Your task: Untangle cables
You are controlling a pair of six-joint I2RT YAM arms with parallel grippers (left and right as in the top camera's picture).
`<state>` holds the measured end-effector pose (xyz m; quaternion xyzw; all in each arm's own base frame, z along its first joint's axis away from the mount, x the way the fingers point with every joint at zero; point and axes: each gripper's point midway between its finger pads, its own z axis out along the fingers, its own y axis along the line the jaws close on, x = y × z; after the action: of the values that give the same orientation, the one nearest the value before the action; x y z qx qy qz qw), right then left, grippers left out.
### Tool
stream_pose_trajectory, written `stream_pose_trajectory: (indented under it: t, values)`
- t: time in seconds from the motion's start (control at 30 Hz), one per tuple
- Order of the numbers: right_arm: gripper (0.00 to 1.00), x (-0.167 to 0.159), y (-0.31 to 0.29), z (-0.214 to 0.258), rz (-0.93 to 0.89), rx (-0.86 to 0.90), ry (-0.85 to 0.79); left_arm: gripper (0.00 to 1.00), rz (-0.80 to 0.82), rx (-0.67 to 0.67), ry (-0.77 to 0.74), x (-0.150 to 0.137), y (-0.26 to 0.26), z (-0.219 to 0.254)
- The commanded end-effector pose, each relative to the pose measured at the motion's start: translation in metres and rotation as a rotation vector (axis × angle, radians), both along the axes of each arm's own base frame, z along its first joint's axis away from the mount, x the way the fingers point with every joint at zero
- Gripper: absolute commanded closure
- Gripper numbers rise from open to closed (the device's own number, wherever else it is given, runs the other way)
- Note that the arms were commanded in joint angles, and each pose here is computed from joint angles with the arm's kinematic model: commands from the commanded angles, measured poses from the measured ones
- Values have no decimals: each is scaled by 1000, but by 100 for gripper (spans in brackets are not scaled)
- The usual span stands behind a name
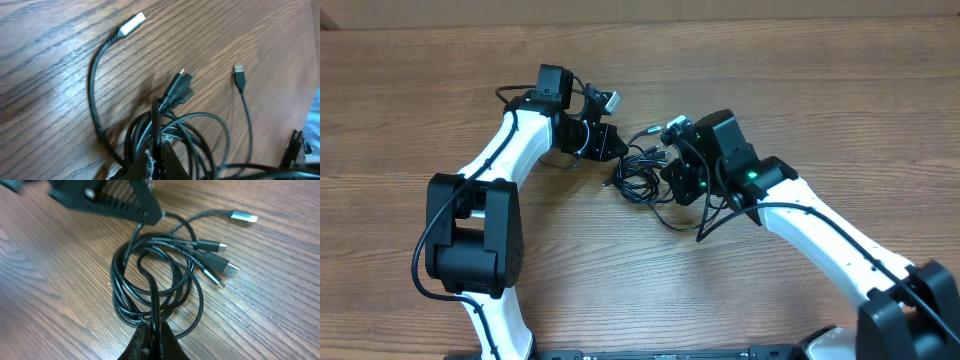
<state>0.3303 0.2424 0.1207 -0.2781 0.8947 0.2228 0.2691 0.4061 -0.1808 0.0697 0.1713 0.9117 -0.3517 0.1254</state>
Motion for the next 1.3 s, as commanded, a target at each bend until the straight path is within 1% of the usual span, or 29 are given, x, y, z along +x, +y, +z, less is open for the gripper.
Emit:
stream_pose_trajectory:
  t: [0.0, 0.1, 0.27, 0.33, 0.47, 0.5, 0.53, 0.63, 0.77, 0.83, 1.07, 1.2, 1.27]
  values:
    - [96, -1, 5, 52, 3, 138, -70, 96, 37, 17, -35, 9, 5, 15]
    - [96, -2, 2, 79, -33, 206, -98, 96, 37, 17, -35, 9, 5, 15]
    - [96, 0, -11, 109, -107, 273, -131, 96, 37, 17, -35, 9, 5, 15]
    - [96, 4, -18, 118, -171, 300, -130, 96, 36, 17, -36, 9, 5, 15]
    - [96, 21, -45, 118, -411, 295, -115, 96, 37, 16, -38, 9, 5, 15]
    - [96, 29, -57, 114, -531, 300, -99, 96, 37, 16, -38, 9, 5, 15]
    - [96, 31, -62, 113, -584, 305, -87, 96, 37, 16, -39, 9, 5, 15]
    - [96, 33, -75, 106, -710, 304, -53, 96, 37, 16, -38, 9, 5, 15]
    - [96, 25, -102, 84, -862, 211, -3, 96, 37, 16, -38, 9, 5, 15]
    - [96, 16, -108, 74, -875, 159, 29, 96, 37, 16, -38, 9, 5, 15]
    - [96, -28, -127, 24, -890, -70, 226, 96, 36, 15, -38, 9, 5, 15]
    - [96, -40, -131, -3, -874, -151, 291, 96, 32, 4, -36, 9, 3, 16]
    - [96, -49, -134, -33, -874, -217, 359, 96, 30, -3, -35, 8, 3, 17]
